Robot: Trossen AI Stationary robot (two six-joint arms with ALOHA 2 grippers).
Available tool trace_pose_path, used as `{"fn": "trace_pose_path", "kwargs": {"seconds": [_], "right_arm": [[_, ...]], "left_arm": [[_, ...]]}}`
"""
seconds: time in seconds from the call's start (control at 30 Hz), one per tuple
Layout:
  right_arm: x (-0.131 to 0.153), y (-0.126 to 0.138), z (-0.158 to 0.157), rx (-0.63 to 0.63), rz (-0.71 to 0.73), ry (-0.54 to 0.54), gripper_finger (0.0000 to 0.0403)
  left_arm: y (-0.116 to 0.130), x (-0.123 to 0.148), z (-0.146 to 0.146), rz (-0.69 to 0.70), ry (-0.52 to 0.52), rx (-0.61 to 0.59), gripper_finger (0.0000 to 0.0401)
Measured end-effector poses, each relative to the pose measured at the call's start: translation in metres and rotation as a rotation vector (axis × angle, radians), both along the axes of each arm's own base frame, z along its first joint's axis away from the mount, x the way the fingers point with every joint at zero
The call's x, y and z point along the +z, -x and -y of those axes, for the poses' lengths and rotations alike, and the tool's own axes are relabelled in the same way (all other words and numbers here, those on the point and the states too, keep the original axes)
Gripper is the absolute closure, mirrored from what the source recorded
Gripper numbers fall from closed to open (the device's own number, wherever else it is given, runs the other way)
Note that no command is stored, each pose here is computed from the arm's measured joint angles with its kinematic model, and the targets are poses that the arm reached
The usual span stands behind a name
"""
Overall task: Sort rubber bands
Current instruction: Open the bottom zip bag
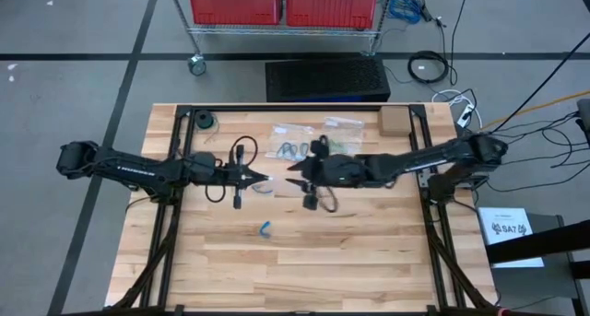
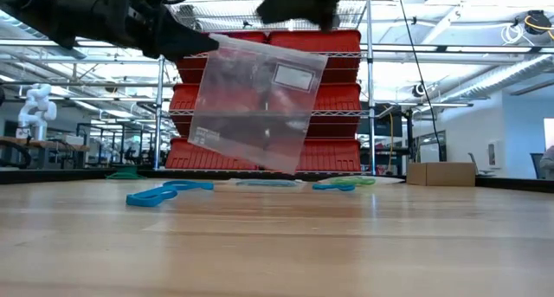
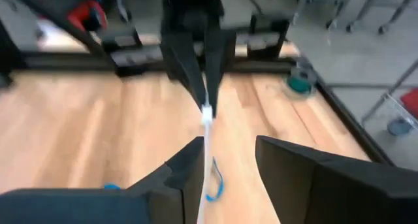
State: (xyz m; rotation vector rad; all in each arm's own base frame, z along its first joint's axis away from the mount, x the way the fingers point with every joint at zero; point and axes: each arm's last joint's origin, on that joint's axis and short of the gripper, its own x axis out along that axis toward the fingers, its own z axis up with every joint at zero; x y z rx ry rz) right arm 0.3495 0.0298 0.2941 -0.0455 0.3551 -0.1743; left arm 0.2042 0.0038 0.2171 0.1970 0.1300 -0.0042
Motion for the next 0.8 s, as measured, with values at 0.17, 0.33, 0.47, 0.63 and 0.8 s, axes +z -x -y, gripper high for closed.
{"fn": "trace_pose_path", "kwargs": {"seconds": [0.17,0.33,0.47,0.63,0.8], "right_arm": [[-0.013,-0.034,0.001,-0.004,-0.130,0.027,0.0283],[-0.016,-0.063,0.000,-0.006,-0.220,0.037,0.0287],[-0.019,-0.075,0.001,-0.012,-0.259,0.040,0.0287],[-0.023,-0.078,0.006,-0.029,-0.278,0.032,0.0298],[-0.024,-0.076,0.010,-0.039,-0.304,0.031,0.0351]], "left_arm": [[-0.002,-0.005,0.000,-0.041,0.000,0.007,0.0401],[-0.004,-0.010,-0.001,-0.066,-0.003,0.028,0.0401],[-0.004,-0.010,-0.001,-0.066,-0.003,0.029,0.0401],[-0.004,-0.010,-0.001,-0.065,-0.003,0.030,0.0401],[-0.005,-0.008,-0.001,-0.044,-0.001,0.033,0.0401]]}}
